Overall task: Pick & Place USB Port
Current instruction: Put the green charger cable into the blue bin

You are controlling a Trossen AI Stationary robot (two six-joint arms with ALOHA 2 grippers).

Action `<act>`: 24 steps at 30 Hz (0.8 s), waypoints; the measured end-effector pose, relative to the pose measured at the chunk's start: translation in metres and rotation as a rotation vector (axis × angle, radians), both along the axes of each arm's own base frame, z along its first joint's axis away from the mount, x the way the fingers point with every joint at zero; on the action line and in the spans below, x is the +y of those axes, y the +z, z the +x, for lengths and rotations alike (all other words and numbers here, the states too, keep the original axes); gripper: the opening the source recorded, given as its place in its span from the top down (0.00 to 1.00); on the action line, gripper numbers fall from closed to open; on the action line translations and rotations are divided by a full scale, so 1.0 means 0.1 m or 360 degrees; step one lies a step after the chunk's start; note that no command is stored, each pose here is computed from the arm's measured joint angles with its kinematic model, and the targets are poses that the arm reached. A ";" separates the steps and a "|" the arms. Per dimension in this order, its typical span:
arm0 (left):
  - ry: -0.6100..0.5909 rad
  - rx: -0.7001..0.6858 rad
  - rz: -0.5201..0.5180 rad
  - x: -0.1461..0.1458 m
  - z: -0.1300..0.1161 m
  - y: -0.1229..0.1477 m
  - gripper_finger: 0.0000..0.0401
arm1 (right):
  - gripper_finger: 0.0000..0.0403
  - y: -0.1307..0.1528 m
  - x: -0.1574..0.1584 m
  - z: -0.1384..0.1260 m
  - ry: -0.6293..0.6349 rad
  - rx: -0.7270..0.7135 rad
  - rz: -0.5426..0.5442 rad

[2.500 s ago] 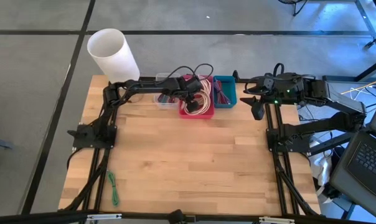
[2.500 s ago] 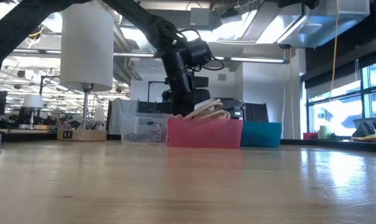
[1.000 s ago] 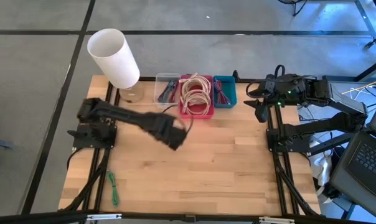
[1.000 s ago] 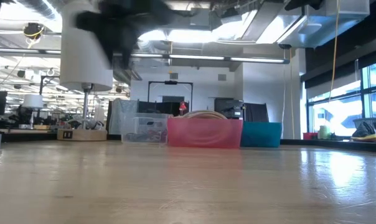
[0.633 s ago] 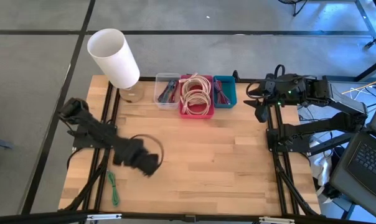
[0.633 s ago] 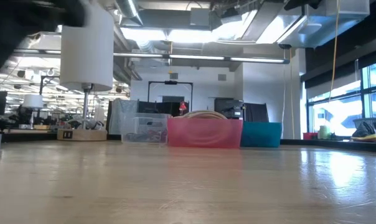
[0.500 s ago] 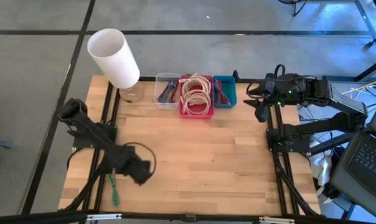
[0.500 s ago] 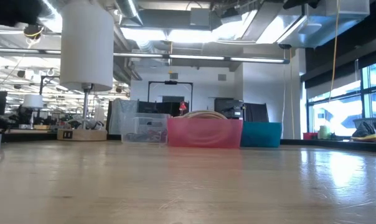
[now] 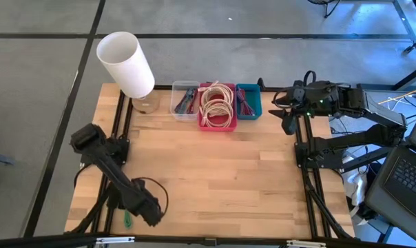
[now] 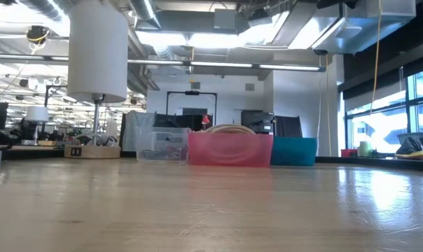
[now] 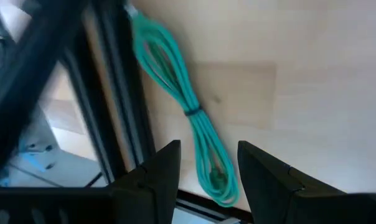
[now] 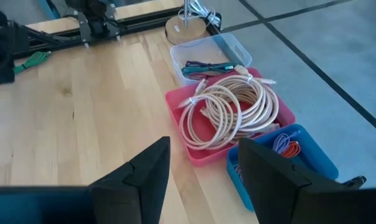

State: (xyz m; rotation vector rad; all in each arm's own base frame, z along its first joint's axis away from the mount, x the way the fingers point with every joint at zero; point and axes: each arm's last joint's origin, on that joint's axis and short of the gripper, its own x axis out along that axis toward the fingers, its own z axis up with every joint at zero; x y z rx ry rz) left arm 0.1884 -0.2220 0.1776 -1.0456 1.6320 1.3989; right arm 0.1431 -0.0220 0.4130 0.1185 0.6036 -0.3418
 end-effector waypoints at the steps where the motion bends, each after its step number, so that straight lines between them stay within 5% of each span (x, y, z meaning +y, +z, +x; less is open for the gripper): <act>1: -0.0011 0.0007 -0.0015 -0.05 0.00 -0.07 0.62 | 0.52 0.00 0.00 0.00 0.0000 -0.0003 -0.0001; 9: -0.0019 0.0213 -0.0121 -0.34 -0.10 -0.41 0.62 | 0.52 0.03 0.00 0.02 0.0001 -0.0060 -0.0007; 24: -0.0085 0.0087 -0.0065 -0.32 -0.13 -0.60 0.64 | 0.52 0.04 0.00 0.03 0.0001 -0.0089 -0.0002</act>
